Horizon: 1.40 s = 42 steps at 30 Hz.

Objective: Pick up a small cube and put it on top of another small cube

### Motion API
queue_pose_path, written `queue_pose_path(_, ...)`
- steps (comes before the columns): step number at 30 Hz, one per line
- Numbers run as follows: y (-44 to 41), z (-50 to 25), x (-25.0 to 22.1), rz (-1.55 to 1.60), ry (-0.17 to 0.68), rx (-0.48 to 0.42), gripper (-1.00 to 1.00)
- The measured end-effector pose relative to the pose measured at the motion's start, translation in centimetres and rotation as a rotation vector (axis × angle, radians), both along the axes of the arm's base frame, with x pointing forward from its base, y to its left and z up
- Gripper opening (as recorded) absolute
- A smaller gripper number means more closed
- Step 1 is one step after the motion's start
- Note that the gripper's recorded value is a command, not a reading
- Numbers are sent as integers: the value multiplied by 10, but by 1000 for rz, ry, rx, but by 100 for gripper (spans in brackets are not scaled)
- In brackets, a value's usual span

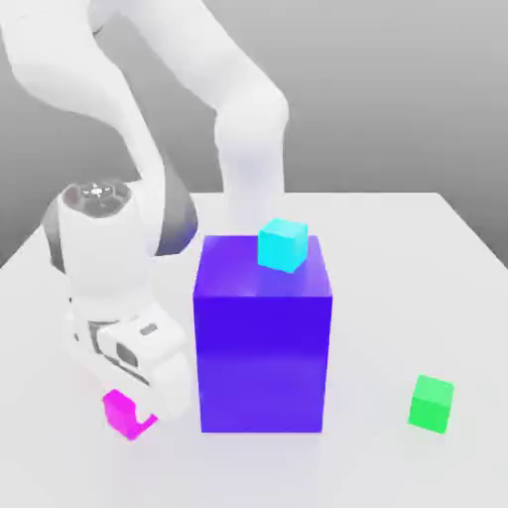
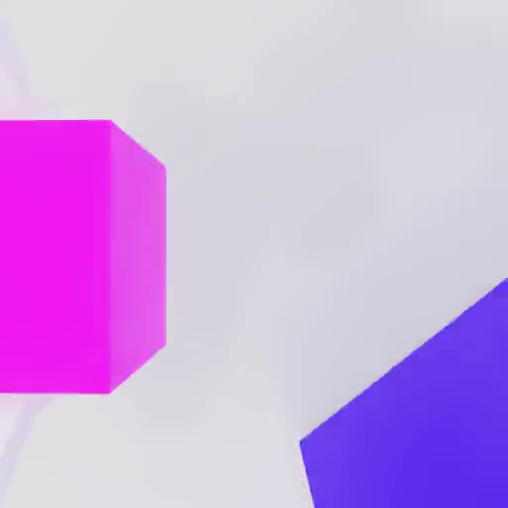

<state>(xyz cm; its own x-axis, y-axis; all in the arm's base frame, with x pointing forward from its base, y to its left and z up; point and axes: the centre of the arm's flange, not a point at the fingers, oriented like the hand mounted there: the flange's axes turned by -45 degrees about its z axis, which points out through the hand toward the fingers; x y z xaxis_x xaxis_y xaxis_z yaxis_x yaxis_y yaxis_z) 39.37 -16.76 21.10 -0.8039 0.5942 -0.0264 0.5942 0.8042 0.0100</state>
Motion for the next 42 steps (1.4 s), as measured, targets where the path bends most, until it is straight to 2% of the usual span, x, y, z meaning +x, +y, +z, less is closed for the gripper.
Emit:
queue_pose_path(6,-15,97,-7,157,-109,-53,-100)
queue_pose_path(12,9,182,-13,358,-191,-132,-100)
queue_pose_path(22,120,256,-10,761,-227,-250,-100)
queue_pose_path(32,261,221,-1,1188,-153,-269,-100)
queue_pose_path(37,324,169,-5,1387,-92,-222,-100)
queue_pose_path(42,376,103,-18,1564,-30,-136,-100)
